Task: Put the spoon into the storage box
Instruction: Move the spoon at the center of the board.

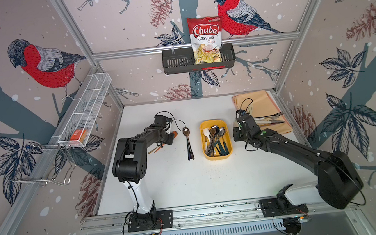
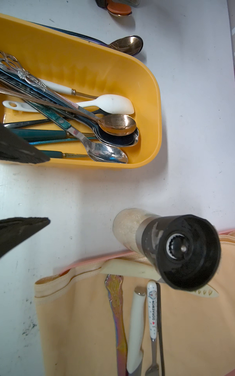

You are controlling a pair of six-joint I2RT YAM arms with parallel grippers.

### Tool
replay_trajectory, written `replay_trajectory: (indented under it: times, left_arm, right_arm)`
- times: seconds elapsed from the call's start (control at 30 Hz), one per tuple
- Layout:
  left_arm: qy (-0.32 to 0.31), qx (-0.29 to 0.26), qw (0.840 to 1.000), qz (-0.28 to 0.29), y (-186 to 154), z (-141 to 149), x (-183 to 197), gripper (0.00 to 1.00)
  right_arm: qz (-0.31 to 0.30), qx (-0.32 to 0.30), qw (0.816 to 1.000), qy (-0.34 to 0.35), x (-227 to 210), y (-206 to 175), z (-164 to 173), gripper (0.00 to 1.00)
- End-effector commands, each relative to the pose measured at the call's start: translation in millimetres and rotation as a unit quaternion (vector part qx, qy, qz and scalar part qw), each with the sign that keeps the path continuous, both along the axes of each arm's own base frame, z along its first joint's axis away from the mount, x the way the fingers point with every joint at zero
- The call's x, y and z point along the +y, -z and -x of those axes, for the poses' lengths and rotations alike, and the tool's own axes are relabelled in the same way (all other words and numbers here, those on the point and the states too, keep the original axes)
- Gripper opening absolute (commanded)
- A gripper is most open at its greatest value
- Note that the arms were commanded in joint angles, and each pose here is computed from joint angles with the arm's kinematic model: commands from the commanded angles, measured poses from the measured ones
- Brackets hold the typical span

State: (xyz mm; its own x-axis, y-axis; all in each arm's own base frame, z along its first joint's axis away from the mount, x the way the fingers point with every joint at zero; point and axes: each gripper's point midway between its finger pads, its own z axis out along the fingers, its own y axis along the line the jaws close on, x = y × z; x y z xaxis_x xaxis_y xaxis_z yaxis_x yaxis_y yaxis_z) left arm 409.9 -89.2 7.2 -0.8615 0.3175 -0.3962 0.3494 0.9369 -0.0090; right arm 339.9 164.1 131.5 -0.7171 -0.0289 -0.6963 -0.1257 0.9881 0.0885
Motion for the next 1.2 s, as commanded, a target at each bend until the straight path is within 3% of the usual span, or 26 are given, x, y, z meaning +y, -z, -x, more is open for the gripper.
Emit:
replay_trajectory:
  times: [0.0,0.5,0.83,1.17]
  left_arm:
    - [0.007,0.129,0.991,-0.022,31,64,6,0.46]
    - [0.011,0.147,0.989,-0.029,31,85,-21,0.43]
    - [-0.058,0.17,0.984,0.02,20,94,-42,0.39]
    - [-0.098,0.151,0.983,0.037,0,93,-51,0.38]
  right_arm:
    - [-0.001,-0.007,1.0,0.011,-3,-3,-1,0.45]
    - [-0.004,-0.007,1.0,0.01,-1,-2,0,0.45]
    - [-0.007,-0.007,1.0,0.007,2,0,2,0.45]
    - [-0.008,-0.007,1.0,0.002,7,1,4,0.45]
